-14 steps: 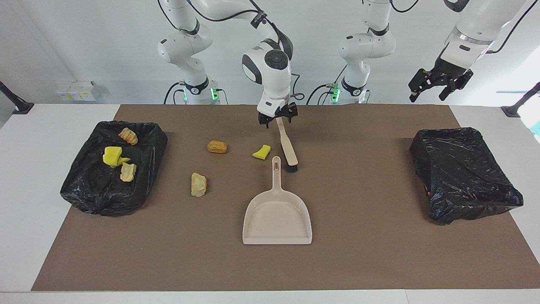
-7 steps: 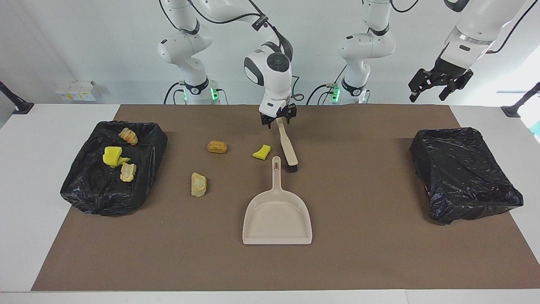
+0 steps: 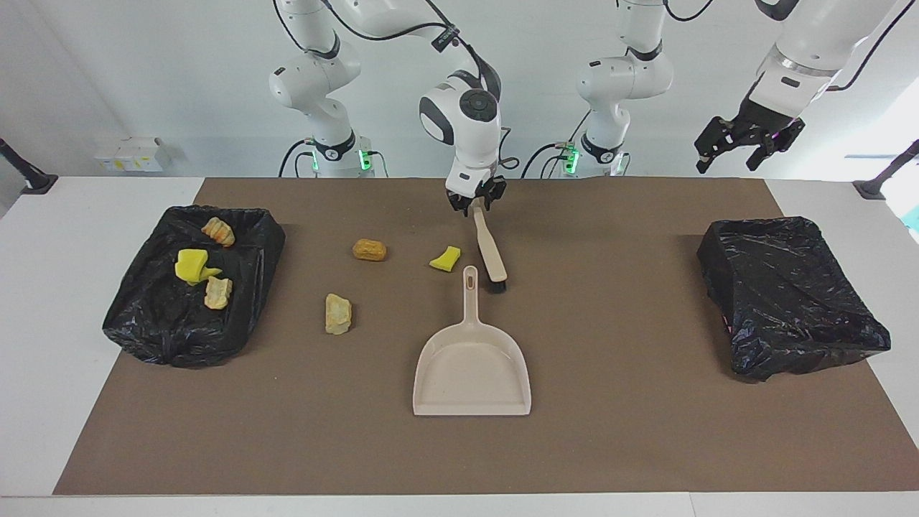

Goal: Sweep and dump trash in bin

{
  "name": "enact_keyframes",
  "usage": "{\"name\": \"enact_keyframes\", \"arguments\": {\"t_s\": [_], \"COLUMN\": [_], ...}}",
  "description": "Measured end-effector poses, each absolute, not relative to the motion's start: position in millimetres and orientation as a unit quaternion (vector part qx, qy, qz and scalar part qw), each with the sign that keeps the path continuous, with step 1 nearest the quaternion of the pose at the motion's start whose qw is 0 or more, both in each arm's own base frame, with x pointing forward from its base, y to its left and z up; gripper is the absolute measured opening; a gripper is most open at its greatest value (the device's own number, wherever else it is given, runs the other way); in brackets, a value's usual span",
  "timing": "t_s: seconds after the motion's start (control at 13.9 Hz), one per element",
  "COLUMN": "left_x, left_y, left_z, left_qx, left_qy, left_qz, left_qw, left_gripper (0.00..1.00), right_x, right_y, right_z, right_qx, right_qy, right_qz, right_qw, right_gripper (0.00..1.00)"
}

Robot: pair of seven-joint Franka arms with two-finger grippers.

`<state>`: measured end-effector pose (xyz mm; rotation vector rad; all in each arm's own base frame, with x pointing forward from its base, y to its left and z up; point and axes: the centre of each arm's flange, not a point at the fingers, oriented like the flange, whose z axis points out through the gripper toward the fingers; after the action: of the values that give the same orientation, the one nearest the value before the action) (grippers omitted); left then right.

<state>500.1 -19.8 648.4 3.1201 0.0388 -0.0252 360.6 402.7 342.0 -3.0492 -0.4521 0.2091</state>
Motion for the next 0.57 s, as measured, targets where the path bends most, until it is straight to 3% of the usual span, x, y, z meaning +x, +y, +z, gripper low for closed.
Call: {"name": "enact_keyframes", "arguments": {"t_s": [0.07,0.22,0.57], "left_x": [500.1,500.4,505.6], "left_y": [-20.5,-24.2,-24.4], "left_z": [648.4,648.8,651.2], "left_qx": [1.0,1.0,1.0], "left_qy": [0.012,0.008,0.008], "left_qz": [-0.008,-0.006,0.014], "left_qw": [0.01,0.01,0.011], "left_gripper": [1.0,1.0,1.0], "right_x": [360.0,359.3,357.5], "right_y": [403.2,403.0,403.4], "right_z": [342.0,340.8,339.7], "right_qx": [-0.985,-0.981,-0.978], "right_qy": [-0.155,-0.18,-0.193], "right_qz": [0.068,0.068,0.07], "right_qw": [0.026,0.027,0.027], "right_gripper": [0.5,0.38,0.26]}}
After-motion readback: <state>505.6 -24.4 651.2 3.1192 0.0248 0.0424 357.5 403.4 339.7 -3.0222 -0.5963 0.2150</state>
